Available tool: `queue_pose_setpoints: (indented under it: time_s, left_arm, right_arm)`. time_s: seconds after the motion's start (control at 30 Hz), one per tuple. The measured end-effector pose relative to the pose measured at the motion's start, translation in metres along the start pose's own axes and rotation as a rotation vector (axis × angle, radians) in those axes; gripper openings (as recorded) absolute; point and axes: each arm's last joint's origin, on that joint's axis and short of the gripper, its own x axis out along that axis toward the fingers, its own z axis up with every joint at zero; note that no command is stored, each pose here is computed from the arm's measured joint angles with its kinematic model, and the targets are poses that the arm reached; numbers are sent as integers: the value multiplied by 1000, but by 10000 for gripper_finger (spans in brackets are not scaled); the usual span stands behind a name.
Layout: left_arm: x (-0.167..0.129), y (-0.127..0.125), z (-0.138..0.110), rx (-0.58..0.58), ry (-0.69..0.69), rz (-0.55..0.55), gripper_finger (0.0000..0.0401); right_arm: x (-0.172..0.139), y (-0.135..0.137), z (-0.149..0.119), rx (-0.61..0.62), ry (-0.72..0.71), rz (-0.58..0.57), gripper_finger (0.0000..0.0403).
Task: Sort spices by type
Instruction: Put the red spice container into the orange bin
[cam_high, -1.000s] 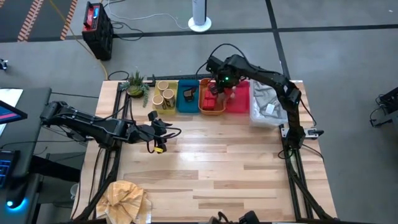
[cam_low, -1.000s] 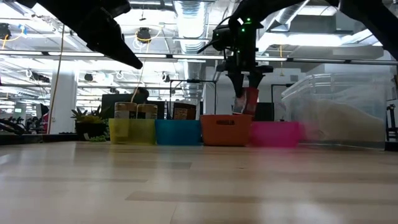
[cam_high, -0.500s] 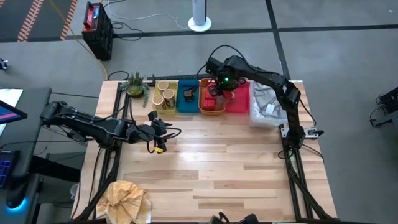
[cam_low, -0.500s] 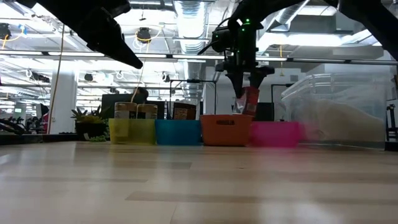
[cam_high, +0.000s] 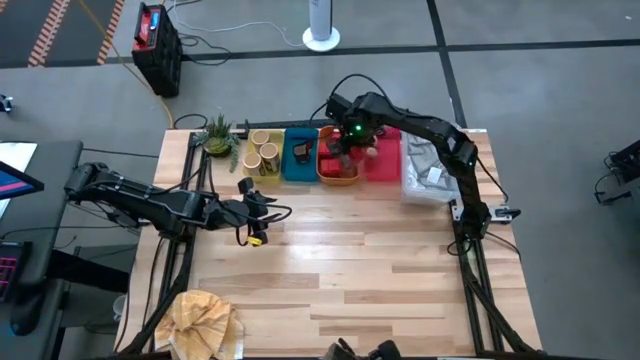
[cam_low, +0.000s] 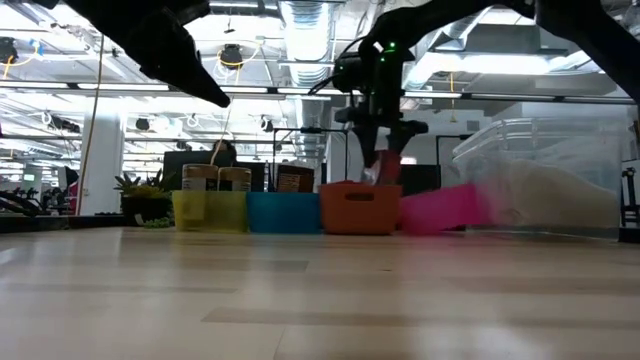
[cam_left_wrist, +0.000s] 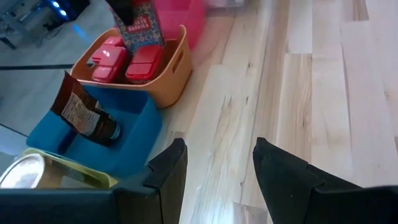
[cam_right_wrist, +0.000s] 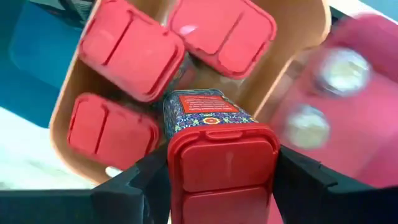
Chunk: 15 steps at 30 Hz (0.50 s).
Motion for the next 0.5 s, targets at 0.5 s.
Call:
queue_pose_setpoints:
  time_s: [0.5]
  left_arm:
    - [0, 0, -3, -5, 25, 2, 173]
  right_arm:
    - [0, -4, 4, 25, -6, 17, 244]
